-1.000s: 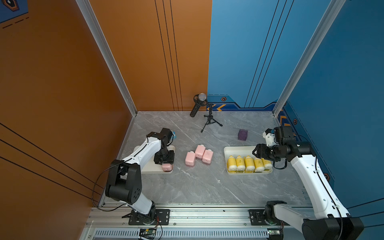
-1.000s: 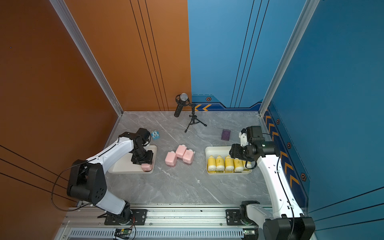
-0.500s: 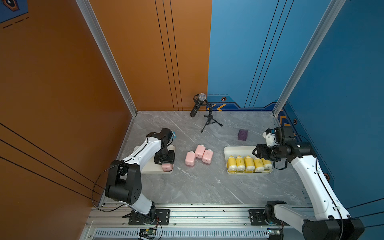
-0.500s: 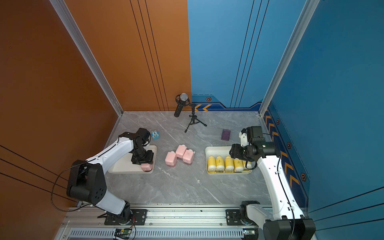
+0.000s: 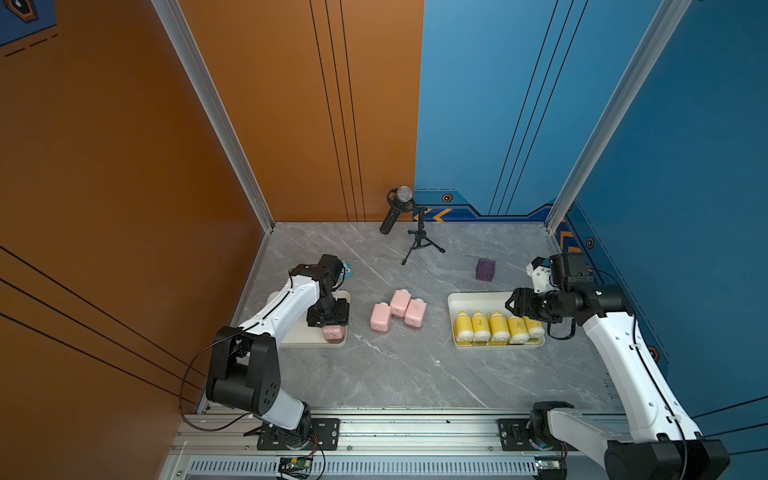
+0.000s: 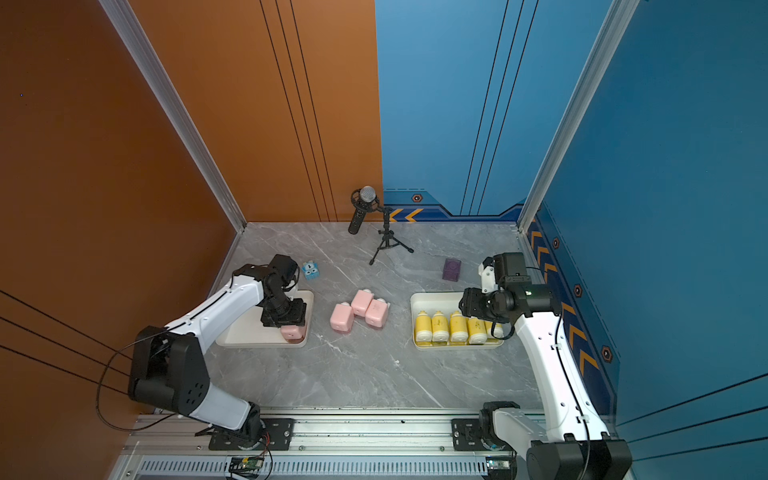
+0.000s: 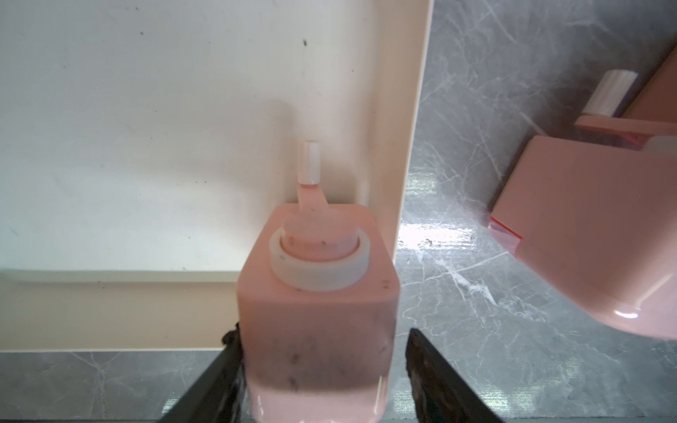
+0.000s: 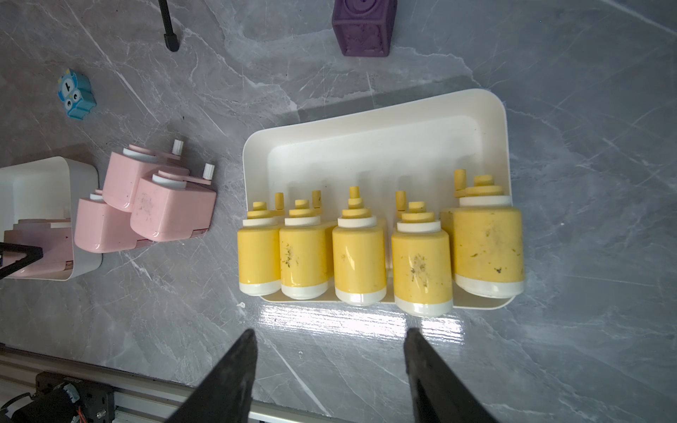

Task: Place the pencil sharpeners by color into the storage box
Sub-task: Place the pencil sharpener in the storage box.

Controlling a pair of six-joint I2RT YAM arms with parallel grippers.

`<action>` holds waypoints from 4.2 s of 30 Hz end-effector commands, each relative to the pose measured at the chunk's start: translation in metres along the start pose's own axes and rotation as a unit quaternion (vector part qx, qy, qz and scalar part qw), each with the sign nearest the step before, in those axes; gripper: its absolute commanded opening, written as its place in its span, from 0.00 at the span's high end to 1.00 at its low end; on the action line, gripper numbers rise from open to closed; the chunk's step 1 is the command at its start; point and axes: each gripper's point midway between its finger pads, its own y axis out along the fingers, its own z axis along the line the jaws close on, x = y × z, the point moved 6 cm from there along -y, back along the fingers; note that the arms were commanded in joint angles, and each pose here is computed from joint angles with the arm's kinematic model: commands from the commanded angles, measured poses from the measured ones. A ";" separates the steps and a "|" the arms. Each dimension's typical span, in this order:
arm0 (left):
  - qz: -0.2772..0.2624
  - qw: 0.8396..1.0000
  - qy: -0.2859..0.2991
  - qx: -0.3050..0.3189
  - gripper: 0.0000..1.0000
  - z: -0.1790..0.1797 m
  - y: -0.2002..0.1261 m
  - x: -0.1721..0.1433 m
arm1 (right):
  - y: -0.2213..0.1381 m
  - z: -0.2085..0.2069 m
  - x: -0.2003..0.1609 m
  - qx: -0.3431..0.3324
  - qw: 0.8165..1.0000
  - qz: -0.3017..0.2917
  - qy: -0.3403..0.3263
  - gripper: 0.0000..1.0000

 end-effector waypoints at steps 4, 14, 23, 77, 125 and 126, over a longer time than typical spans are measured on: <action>-0.029 0.999 -0.013 -0.003 0.32 0.004 -0.016 0.003 | -0.007 0.003 0.004 0.012 1.000 -0.017 -0.008 0.35; -0.047 0.999 -0.018 -0.004 0.32 0.005 -0.026 0.006 | -0.008 0.004 0.005 0.014 1.000 -0.017 -0.012 0.35; -0.035 0.999 -0.018 -0.005 0.31 0.004 -0.020 0.006 | -0.008 0.005 0.006 0.015 1.000 -0.016 -0.013 0.35; 0.020 1.000 -0.019 -0.009 0.47 0.001 0.010 -0.007 | -0.009 0.003 0.003 0.013 1.000 -0.020 -0.008 0.35; -0.054 0.989 0.125 -0.060 0.25 -0.110 -0.036 0.020 | -0.011 0.001 0.004 0.015 1.000 -0.023 -0.010 0.35; -0.047 0.988 0.132 -0.063 0.25 -0.116 -0.033 0.021 | -0.011 0.001 0.004 0.015 1.000 -0.023 -0.009 0.35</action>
